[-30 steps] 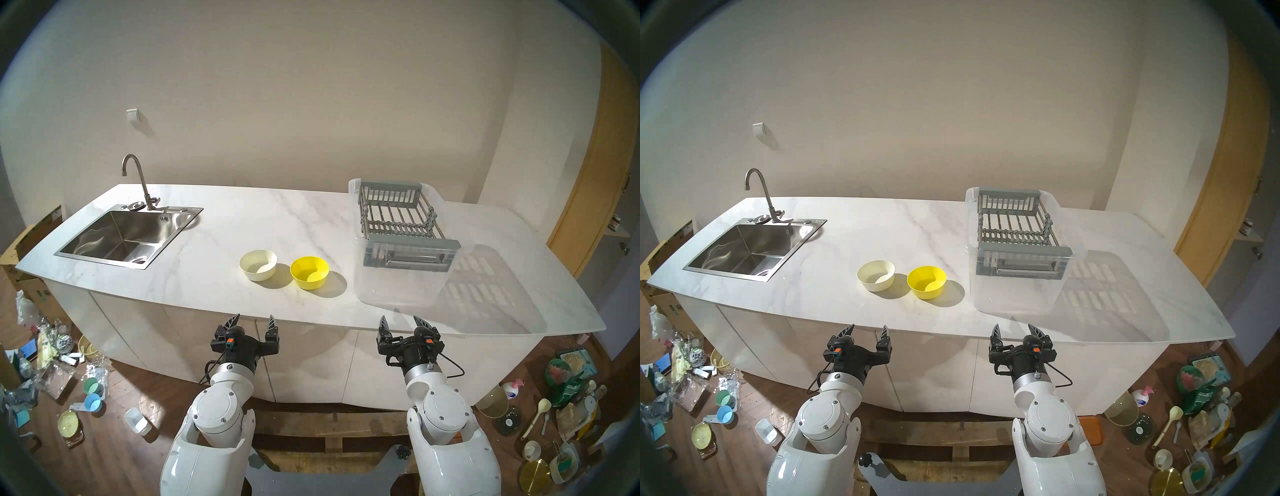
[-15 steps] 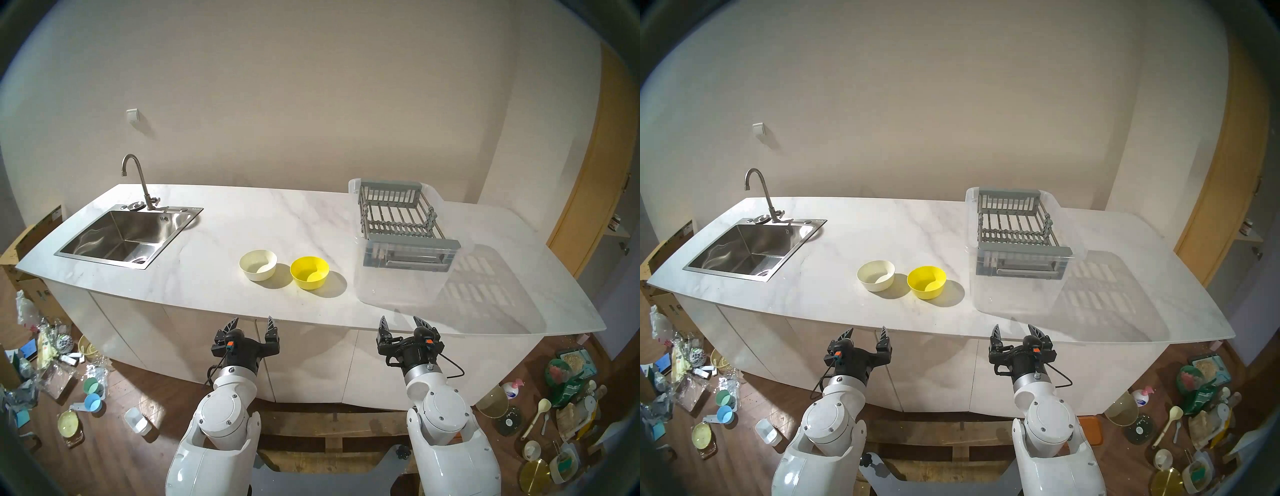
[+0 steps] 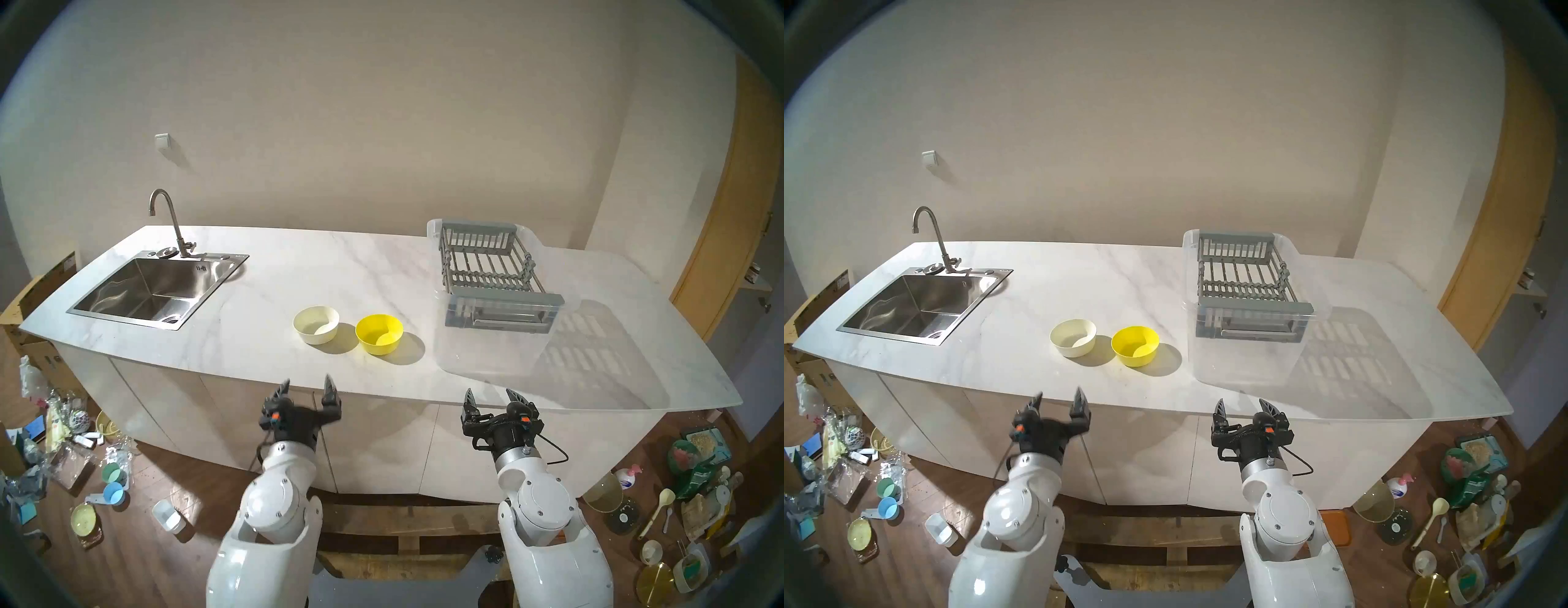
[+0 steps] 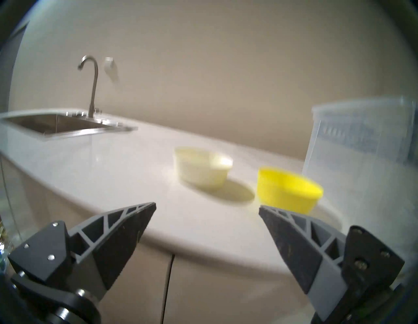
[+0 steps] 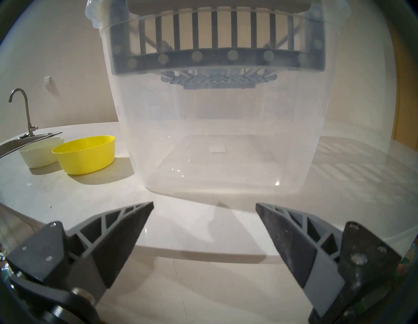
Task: Place the plate or bowl neatly into the plate slot of the drying rack
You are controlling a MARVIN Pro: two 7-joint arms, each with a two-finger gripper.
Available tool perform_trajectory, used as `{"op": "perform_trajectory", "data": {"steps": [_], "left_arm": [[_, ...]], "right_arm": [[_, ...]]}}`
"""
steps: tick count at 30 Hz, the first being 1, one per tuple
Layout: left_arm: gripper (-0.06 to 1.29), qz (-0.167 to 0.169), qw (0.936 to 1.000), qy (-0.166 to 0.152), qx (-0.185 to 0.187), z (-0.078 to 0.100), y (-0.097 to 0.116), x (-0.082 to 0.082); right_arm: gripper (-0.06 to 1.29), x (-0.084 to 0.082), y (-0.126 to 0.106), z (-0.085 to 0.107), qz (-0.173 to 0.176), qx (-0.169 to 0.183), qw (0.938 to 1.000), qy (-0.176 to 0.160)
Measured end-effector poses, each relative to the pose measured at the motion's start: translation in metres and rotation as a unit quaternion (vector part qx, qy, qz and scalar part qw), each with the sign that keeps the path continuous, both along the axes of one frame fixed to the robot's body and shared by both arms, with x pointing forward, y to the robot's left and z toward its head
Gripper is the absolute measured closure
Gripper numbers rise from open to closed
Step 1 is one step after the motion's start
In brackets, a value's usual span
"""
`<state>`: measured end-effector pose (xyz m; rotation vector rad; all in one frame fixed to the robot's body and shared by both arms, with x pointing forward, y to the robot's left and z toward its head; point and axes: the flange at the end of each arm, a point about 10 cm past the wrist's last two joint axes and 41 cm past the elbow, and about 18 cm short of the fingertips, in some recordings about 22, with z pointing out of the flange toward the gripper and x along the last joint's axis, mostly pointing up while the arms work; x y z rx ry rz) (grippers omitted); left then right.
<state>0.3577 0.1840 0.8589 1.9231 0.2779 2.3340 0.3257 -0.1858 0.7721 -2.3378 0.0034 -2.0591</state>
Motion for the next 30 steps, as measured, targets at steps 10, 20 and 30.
{"op": "perform_trajectory", "data": {"steps": [10,20,30], "left_arm": [[-0.01,-0.016,0.9997,-0.016,-0.004,0.102,-0.002,0.037],[-0.01,-0.030,0.9943,0.087,-0.054,0.119,0.008,0.072],[-0.01,-0.004,0.9722,0.161,-0.170,0.122,0.028,0.110]], "right_arm": [[0.00,0.000,0.000,0.000,0.000,0.000,1.0000,0.000],[0.00,0.000,0.000,0.000,0.000,0.000,1.0000,0.000],[0.00,0.000,0.000,0.000,0.000,0.000,1.0000,-0.001]]}}
